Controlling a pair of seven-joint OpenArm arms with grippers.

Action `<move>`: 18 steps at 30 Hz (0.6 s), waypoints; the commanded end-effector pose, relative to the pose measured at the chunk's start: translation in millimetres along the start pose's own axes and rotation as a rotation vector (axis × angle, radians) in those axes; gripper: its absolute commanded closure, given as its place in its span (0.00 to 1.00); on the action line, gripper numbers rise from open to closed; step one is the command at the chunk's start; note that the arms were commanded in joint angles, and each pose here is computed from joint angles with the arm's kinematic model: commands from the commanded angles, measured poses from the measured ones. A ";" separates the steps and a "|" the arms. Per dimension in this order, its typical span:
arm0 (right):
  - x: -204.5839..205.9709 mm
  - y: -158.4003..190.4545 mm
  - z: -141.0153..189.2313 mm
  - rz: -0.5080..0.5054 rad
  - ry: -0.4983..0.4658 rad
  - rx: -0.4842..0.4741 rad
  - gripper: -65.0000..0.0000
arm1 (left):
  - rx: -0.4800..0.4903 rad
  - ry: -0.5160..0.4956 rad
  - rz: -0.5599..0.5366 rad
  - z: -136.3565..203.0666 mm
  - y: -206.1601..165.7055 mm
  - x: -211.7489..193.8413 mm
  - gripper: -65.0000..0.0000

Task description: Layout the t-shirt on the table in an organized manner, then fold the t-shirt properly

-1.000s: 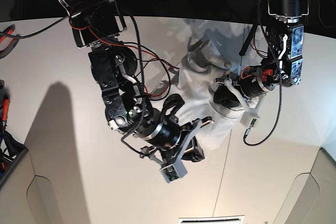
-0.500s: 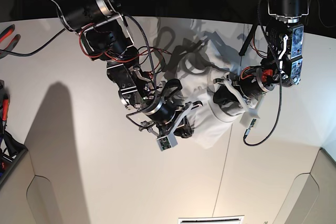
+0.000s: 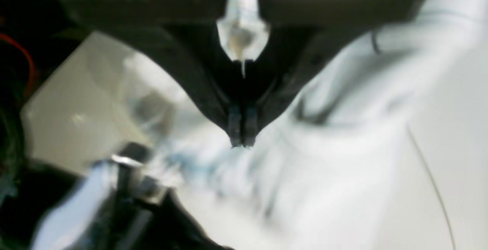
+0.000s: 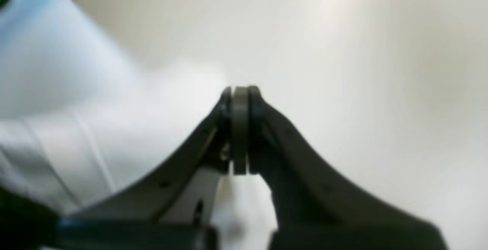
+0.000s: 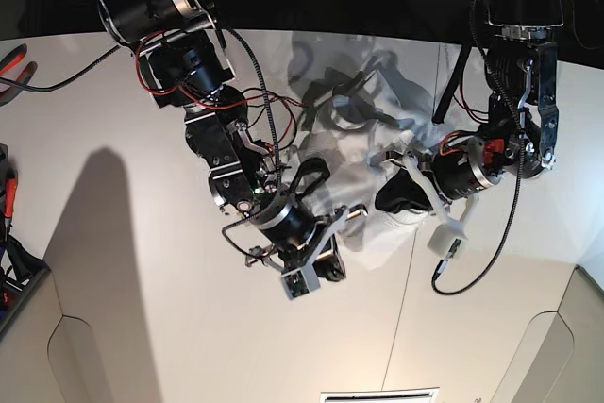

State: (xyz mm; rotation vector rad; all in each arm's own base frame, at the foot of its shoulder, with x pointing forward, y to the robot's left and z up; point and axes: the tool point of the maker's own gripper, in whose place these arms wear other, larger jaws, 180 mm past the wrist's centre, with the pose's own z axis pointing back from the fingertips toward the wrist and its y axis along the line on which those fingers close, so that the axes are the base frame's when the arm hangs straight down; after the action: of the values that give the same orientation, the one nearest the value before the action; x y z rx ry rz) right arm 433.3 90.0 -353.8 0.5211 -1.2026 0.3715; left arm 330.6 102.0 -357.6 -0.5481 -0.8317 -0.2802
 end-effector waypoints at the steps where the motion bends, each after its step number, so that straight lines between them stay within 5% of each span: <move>1: 38.2 6.0 -4.9 0.006 -0.089 0.022 1.00 | -0.014 -0.058 -0.051 7.2 -6.8 24.9 1.00; 4: 56.8 20.2 -2.0 -0.001 -0.103 0.088 1.00 | -0.015 -0.107 -0.130 20.8 -22.2 46.5 1.00; 7: 57.0 56.2 5.3 0.048 -0.067 0.282 1.00 | 0.014 -0.159 -0.183 37.2 -27.8 60.9 1.00; 14: 5.7 77.1 9.7 0.120 0.139 0.380 1.00 | 0.428 -0.282 -0.142 99.5 52.1 80.9 1.00; 18: -35.9 97.0 13.6 0.183 0.253 0.439 1.00 | 0.520 -0.332 -0.101 129.1 78.3 84.5 1.00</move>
State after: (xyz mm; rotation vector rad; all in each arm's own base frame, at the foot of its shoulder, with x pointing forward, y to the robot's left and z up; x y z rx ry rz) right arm 348.3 152.3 -389.3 0.6889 -0.8610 0.8441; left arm 334.8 236.7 -266.6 -0.0648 -1.1498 -0.0462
